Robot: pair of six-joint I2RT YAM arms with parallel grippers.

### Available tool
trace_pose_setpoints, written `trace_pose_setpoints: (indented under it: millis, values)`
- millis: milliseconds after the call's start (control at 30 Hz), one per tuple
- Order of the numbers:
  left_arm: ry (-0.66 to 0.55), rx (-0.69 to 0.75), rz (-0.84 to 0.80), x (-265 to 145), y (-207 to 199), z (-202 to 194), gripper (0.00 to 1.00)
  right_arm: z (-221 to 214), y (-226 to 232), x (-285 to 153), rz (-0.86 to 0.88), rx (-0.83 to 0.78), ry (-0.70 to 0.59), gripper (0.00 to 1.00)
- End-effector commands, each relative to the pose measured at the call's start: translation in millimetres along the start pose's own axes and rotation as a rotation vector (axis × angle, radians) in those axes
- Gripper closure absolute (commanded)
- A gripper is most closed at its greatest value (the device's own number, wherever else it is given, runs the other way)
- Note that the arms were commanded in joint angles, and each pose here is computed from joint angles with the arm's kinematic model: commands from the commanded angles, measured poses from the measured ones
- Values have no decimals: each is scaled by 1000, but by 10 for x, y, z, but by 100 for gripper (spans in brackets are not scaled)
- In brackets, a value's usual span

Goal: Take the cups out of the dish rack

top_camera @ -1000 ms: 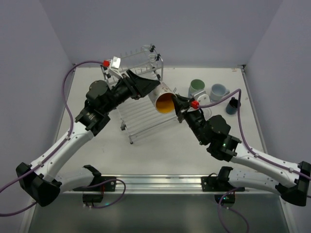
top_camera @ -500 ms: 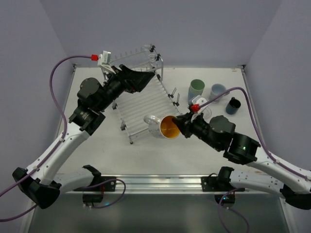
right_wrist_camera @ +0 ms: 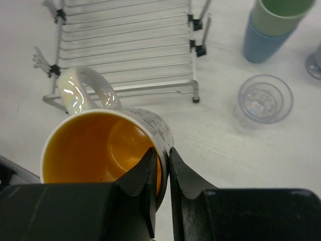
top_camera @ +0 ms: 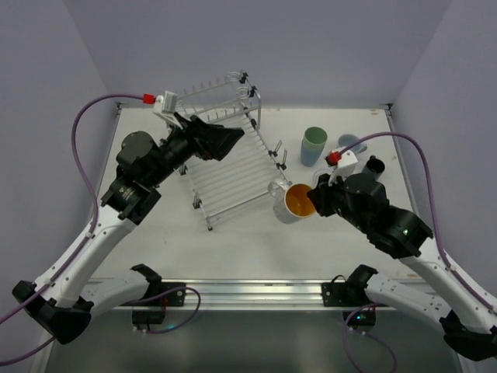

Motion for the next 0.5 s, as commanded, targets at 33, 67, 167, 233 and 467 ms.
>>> trace_pose_setpoints:
  millis: [33,67,167,233,467]
  values:
    - [99,122,10,-423,99,-187,0,129,-281,-152,-168,171,-30,100]
    - [108,161,18,-488,147,-222,0,92,-342,-138,-207,188,-11,100]
    - [128,226,99,-731,338,-352,0,-1,-544,-101,-318,256,28,100]
    - [108,258,119,-865,390,-386,0,-36,-694,-81,-401,299,45,100]
    - [101,387,190,-1065,616,-510,0,-229,-1125,138,-605,417,95,100]
Point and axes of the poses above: each gripper's point midway between its finger pads, its own x axis out along the fingers, its own y axis along the line the jaws close on, z = x × y, the point moved 10 cm from there along -x, back along the fingers, and after that the axes turned 15 degrees about -x, right-handed, at the moved point
